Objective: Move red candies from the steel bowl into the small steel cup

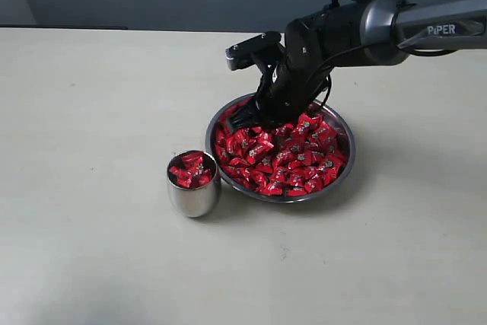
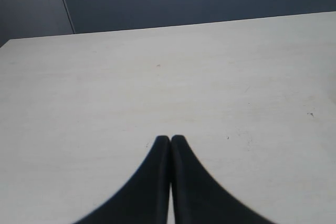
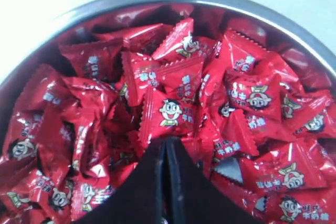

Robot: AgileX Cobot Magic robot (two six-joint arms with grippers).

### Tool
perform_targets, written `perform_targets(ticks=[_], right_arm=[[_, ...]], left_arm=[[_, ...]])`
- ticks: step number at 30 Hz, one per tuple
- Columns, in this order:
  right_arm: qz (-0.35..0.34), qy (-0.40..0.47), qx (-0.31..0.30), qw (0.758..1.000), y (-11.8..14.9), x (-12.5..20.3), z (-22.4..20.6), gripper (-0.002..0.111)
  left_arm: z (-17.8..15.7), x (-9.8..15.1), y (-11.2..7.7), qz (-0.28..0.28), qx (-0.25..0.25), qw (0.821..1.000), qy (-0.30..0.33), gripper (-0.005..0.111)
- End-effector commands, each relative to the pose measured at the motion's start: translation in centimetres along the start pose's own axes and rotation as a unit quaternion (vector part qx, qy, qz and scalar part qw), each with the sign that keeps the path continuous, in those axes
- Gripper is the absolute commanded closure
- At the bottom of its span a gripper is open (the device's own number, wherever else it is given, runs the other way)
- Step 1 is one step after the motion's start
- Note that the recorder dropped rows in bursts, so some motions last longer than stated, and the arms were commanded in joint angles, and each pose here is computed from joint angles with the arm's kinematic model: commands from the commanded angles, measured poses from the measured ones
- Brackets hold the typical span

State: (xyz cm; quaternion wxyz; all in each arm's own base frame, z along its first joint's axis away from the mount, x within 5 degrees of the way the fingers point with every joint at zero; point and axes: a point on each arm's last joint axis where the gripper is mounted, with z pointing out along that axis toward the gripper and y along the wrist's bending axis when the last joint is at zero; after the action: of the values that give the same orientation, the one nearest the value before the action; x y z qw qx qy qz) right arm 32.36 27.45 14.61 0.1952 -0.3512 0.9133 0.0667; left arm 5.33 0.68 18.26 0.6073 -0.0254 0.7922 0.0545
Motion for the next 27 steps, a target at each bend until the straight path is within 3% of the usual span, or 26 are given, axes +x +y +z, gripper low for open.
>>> perform_targets(ticks=[1, 8, 22, 27], right_arm=[[-0.009, -0.026, 0.008, 1.000, -0.4, -0.8, -1.5, 0.109], [-0.012, -0.038, 0.012, 0.999, -0.5, -2.2, -3.4, 0.109], [-0.001, 0.003, 0.003, 1.000, -0.4, -1.4, -2.1, 0.109], [0.010, -0.014, -0.005, 1.000, -0.2, -2.2, -5.2, 0.109]], left_arm=[[0.0, 0.0, 0.0, 0.001, 0.002, 1.000, -0.006, 0.106], [0.0, 0.0, 0.0, 0.001, 0.002, 1.000, -0.006, 0.106], [0.0, 0.0, 0.0, 0.001, 0.002, 1.000, -0.006, 0.106], [0.0, 0.0, 0.0, 0.001, 0.002, 1.000, -0.006, 0.106]])
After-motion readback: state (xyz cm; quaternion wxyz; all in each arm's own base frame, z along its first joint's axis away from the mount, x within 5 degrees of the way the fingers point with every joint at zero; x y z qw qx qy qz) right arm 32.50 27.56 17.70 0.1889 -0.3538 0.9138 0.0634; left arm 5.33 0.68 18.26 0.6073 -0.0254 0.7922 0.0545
